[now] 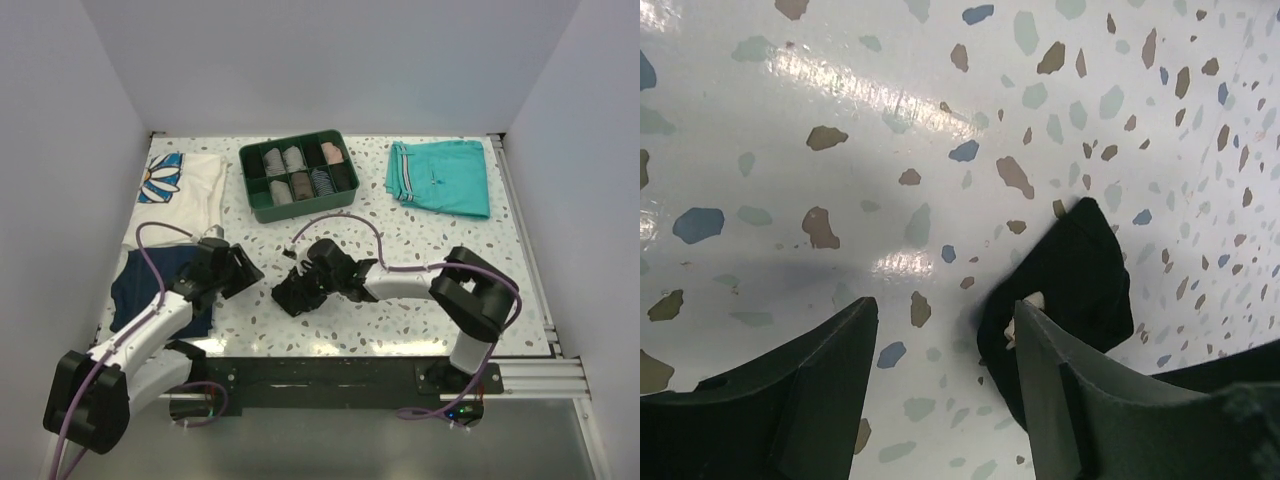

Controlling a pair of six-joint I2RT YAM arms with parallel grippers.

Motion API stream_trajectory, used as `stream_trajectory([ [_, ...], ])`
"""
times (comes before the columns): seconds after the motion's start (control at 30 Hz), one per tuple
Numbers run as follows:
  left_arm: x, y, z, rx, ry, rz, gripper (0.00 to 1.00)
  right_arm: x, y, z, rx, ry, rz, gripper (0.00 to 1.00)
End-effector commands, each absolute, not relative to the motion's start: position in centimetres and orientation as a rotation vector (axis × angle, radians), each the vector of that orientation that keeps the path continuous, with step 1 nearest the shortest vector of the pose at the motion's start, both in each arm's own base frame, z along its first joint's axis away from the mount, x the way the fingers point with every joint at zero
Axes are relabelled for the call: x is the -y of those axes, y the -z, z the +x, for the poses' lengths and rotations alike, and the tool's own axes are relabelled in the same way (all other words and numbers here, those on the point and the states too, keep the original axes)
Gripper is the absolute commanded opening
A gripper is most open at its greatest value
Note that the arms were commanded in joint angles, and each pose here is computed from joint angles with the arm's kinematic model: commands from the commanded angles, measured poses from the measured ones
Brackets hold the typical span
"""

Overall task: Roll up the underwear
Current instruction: Roll the underwear to the center of the board.

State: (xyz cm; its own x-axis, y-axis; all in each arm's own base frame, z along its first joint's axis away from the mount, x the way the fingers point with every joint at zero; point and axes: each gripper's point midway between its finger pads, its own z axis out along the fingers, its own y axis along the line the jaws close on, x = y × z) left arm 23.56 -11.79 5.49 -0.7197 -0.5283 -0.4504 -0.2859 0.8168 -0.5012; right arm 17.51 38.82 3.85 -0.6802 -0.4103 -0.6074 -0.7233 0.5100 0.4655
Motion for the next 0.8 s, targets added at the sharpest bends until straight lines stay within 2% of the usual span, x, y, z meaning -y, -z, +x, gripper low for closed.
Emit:
stream_trajectory([
  [0.0,12.9,-5.7,23.5,-2.383,0.63,-0.517,0.61,-39.8,-6.1,16.4,-2.333,-1.375,-0.894,0.09],
  [0.2,14.5,-6.2,23.1,-2.349,0.762,-0.407,0.61,-40.1,-8.2,17.3,-2.288,-1.644,-0.886,0.09],
  [0.33,15.5,-7.5,23.1,-2.287,0.859,-0.343,0.62,-40.2,-6.6,17.5,-2.366,-1.747,-0.841,0.09],
  [0.77,16.6,-7.1,22.0,-2.259,0.972,-0.308,0.63,-39.4,-3.4,19.8,-2.548,-1.777,-0.533,0.1],
])
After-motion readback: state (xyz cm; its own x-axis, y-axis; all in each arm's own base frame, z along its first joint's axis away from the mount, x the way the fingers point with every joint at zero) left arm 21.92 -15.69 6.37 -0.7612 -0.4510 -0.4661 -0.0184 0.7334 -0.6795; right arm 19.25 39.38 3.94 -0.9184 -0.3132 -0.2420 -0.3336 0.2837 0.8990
